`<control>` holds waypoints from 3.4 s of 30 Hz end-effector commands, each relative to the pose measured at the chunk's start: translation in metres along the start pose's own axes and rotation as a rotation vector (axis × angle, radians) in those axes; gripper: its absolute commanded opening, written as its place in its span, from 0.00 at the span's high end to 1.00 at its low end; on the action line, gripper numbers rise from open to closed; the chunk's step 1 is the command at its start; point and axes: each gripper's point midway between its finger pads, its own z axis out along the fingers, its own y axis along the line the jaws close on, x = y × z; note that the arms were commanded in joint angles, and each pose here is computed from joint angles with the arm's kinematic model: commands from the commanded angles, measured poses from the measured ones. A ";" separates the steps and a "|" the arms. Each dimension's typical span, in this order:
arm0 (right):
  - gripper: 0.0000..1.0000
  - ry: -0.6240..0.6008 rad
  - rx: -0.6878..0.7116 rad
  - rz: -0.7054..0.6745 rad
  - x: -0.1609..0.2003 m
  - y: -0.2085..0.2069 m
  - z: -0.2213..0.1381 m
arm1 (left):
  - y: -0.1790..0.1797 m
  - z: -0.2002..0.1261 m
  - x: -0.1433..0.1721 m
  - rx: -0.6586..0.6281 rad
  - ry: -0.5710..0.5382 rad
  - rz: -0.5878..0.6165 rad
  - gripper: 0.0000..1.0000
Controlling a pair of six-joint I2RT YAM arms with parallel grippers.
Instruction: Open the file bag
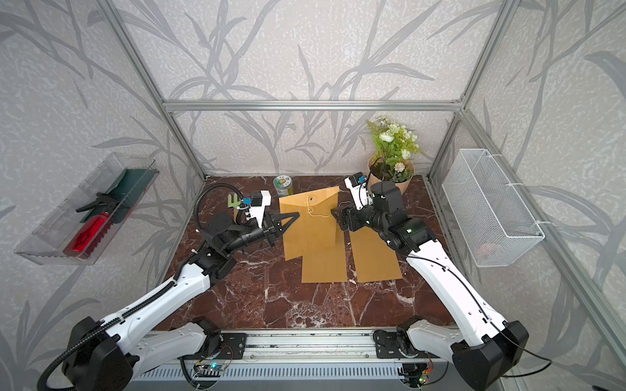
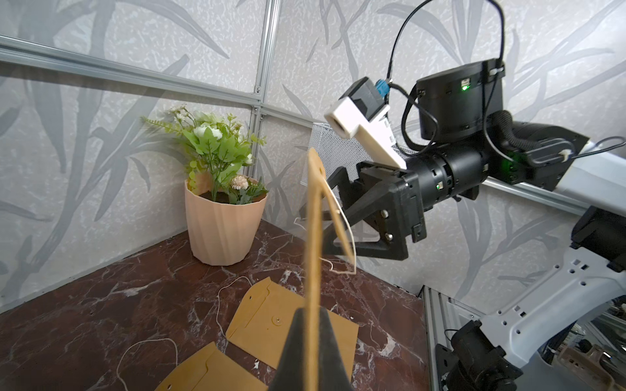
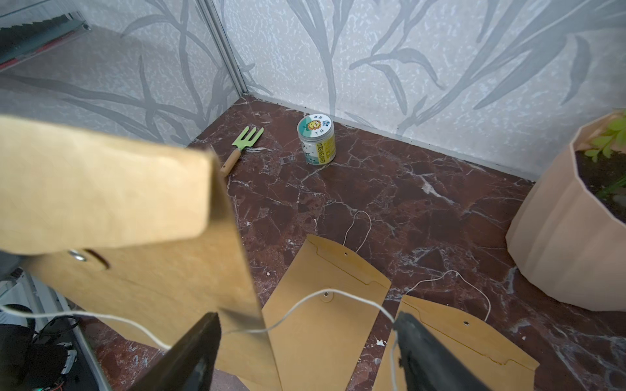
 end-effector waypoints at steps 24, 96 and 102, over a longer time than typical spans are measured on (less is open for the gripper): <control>0.17 -0.164 -0.140 0.023 -0.050 0.023 0.001 | -0.017 -0.005 0.016 0.111 -0.018 -0.101 1.00; 0.87 -0.166 -0.462 0.024 -0.055 0.076 -0.037 | 0.007 -0.004 0.047 -0.028 0.057 0.042 1.00; 0.86 -0.148 -0.465 0.024 -0.051 0.076 -0.035 | 0.002 -0.005 0.035 -0.021 0.025 0.056 1.00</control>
